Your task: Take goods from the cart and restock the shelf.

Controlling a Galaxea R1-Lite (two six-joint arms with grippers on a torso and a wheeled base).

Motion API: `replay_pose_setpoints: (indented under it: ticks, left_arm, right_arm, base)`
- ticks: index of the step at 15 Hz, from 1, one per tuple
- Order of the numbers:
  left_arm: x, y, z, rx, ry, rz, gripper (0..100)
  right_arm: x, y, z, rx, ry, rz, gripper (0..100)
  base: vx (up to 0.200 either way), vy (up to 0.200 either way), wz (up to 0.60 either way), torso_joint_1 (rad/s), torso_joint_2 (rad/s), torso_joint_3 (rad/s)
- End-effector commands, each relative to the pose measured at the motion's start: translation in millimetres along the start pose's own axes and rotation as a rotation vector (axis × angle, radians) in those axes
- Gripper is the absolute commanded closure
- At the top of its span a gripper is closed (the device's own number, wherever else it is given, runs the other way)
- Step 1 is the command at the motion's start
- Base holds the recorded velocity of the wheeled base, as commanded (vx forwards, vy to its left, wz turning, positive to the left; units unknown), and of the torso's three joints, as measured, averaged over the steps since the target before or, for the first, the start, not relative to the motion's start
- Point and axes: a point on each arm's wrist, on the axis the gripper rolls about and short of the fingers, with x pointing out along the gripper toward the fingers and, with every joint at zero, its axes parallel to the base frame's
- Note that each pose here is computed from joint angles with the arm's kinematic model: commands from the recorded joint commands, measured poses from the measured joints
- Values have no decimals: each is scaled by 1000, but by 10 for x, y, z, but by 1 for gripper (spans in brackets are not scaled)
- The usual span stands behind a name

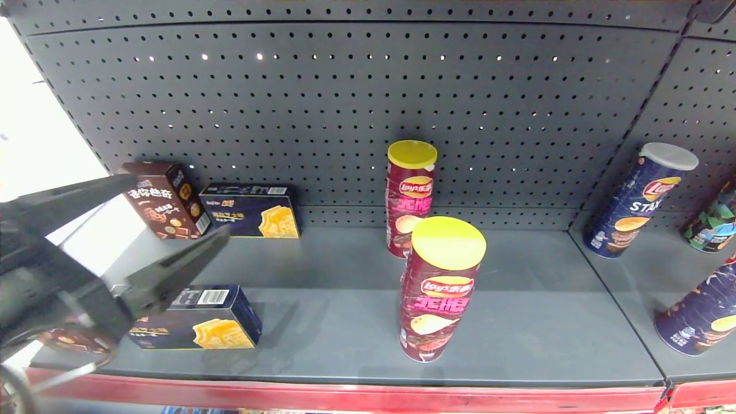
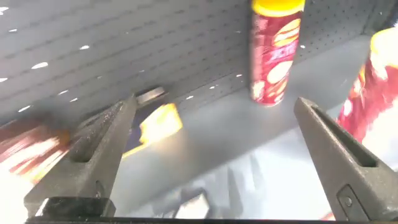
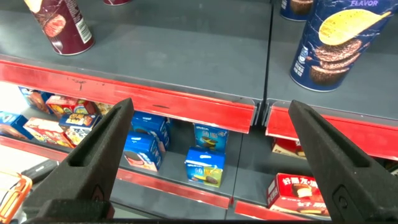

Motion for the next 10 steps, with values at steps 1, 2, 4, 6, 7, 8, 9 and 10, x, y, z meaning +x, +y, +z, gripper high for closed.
replay_pose_setpoints:
  ticks: [1, 2, 4, 6, 7, 8, 9, 10]
  left_arm:
    - [-1063, 105, -557, -41, -96, 158, 0]
    - [-1149, 96, -677, -56, -88, 227, 0]
    - [-1339, 25, -971, -58, -87, 397, 0]
    - [-1443, -115, -1232, -98, -91, 290, 0]
    - [-1498, -180, -1342, -117, -49, 244, 0]
    - [-1523, -202, -1383, -119, -38, 238, 0]
    - [-1602, -262, -1519, -127, -4, 242, 0]
    - [-1608, -276, -1585, -129, 51, 234, 0]
  right_arm:
    - [1, 0, 0, 0, 1, 0, 0]
    - [1, 0, 0, 0, 1, 0, 0]
    - [1, 0, 0, 0, 1, 0, 0]
    - [1, 0, 0, 0, 1, 0, 0]
    - [1, 0, 0, 0, 1, 0, 0]
    - [1, 0, 0, 0, 1, 0, 0]
    - [1, 0, 0, 0, 1, 0, 0]
    - [1, 0, 0, 0, 1, 0, 0]
  base:
    - [0, 0, 0, 0, 0, 0]
    - [0, 0, 0, 0, 0, 0]
    - [0, 0, 0, 0, 0, 0]
    - [0, 0, 0, 0, 0, 0]
    - [0, 0, 0, 0, 0, 0]
    - [0, 0, 0, 0, 0, 0]
    - [0, 0, 0, 0, 0, 0]
    - [0, 0, 0, 0, 0, 0]
